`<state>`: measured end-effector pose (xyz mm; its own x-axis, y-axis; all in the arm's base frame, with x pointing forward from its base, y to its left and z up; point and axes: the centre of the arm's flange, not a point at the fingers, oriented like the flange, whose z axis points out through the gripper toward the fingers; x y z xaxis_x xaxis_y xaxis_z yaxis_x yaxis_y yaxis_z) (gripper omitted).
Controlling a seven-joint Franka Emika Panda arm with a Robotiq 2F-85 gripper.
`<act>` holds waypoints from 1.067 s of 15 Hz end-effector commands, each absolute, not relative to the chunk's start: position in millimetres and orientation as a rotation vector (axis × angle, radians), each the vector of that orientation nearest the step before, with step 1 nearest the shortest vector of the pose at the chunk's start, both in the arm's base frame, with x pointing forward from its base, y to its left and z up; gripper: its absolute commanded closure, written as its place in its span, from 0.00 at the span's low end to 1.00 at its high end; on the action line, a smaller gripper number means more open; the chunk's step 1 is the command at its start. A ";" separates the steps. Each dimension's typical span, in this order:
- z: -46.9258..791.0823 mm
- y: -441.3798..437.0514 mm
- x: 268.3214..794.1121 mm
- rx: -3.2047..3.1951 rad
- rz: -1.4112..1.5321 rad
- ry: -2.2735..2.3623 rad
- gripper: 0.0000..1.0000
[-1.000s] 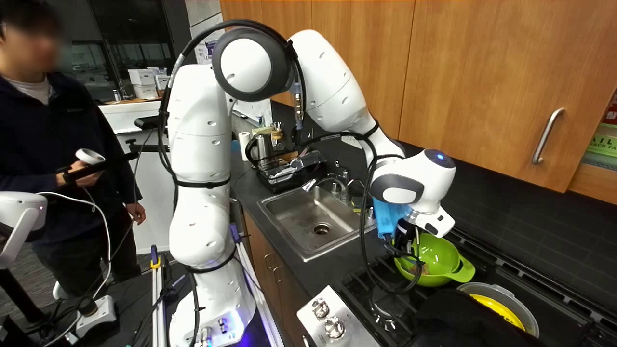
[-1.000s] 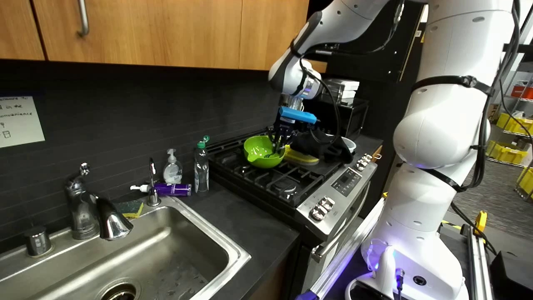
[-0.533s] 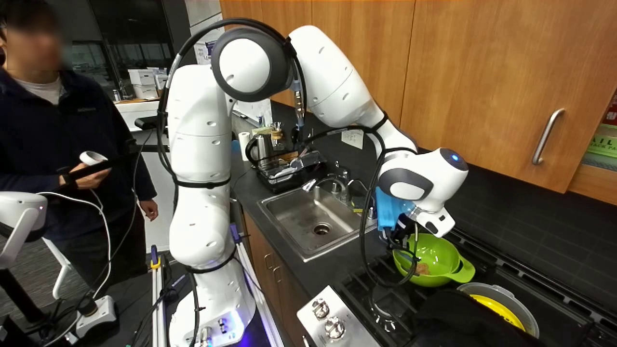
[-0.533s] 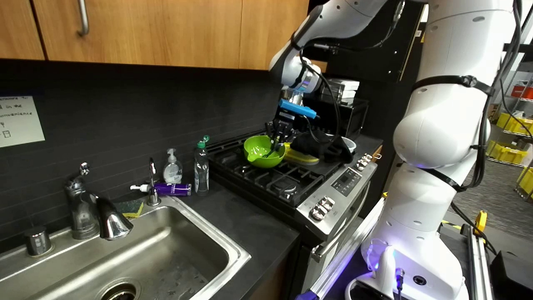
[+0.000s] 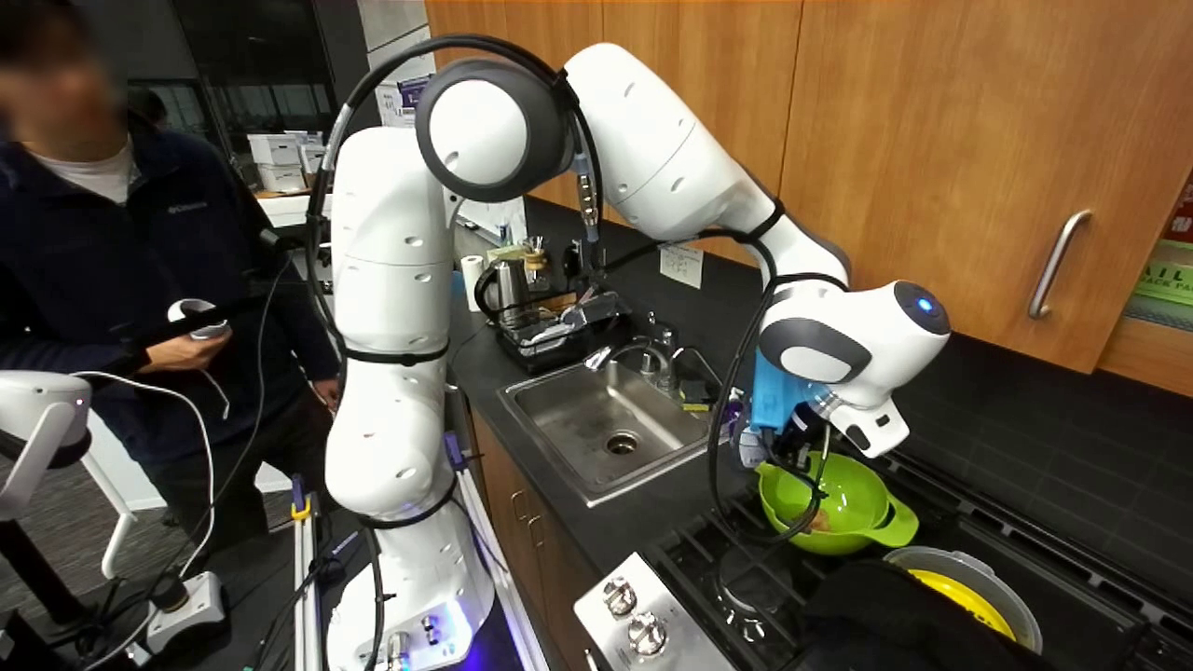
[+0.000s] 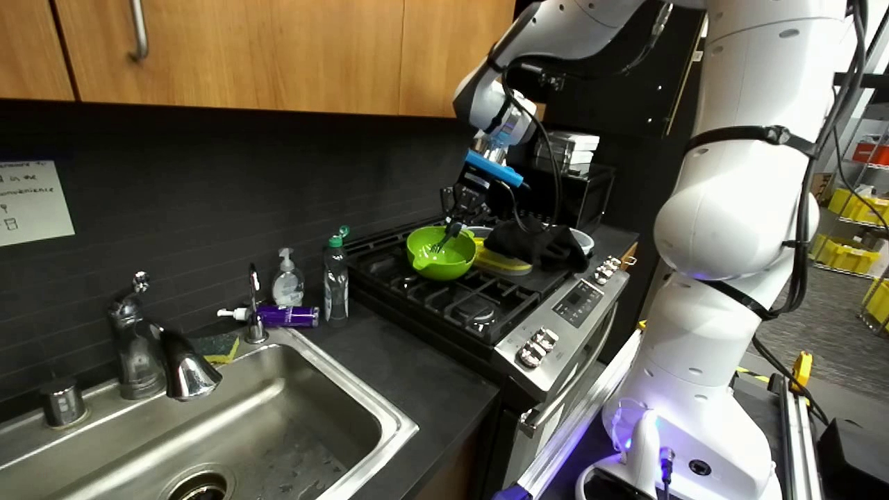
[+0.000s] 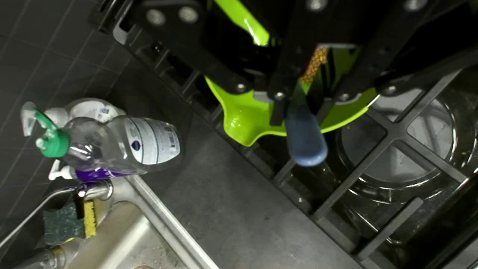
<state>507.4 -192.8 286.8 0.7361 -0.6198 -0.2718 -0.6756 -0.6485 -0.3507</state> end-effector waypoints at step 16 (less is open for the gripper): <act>291.5 -158.8 512.8 -1.902 0.266 1.380 0.95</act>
